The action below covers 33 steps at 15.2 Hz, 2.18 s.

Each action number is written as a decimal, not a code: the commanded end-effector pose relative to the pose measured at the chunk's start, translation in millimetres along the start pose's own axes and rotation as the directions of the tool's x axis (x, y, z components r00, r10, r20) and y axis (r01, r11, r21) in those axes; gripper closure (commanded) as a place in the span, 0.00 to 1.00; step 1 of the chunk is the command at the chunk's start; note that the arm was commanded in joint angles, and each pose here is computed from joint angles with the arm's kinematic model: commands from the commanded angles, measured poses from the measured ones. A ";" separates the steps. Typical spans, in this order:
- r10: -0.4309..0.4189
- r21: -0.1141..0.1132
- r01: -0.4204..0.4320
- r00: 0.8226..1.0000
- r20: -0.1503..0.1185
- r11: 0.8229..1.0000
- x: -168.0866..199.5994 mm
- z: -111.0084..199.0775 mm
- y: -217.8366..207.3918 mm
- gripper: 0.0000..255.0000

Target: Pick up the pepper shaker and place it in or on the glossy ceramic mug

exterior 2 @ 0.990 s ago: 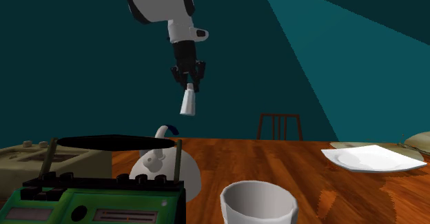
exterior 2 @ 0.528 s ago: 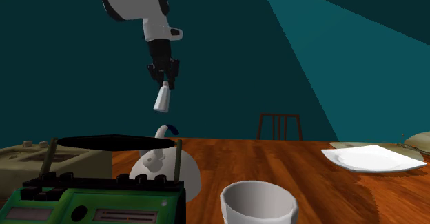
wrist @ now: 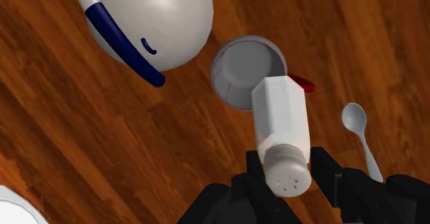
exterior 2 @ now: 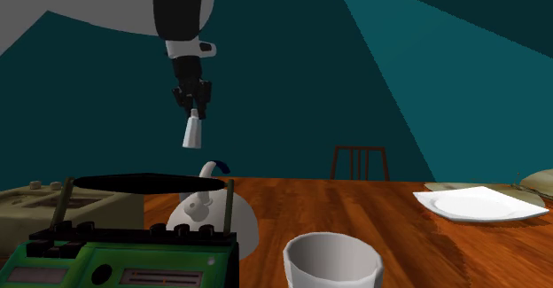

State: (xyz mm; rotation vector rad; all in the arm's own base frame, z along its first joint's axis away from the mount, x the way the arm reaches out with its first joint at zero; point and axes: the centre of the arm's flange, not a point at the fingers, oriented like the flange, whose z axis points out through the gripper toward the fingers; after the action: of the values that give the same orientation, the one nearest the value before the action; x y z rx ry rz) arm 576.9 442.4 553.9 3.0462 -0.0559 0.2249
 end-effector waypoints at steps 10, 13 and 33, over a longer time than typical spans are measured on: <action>0.000 0.001 0.000 1.000 -0.001 1.000 -8.9 56.4 -6.8 1.00; 0.000 0.001 0.000 1.000 -0.001 1.000 -11.2 72.0 -8.1 1.00; 0.000 0.001 0.000 1.000 -0.001 1.000 -14.0 50.3 -9.6 0.00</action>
State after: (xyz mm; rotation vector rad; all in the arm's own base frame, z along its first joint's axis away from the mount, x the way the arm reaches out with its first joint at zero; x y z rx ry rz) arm 572.6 448.9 489.2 3.0474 -0.0557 0.2283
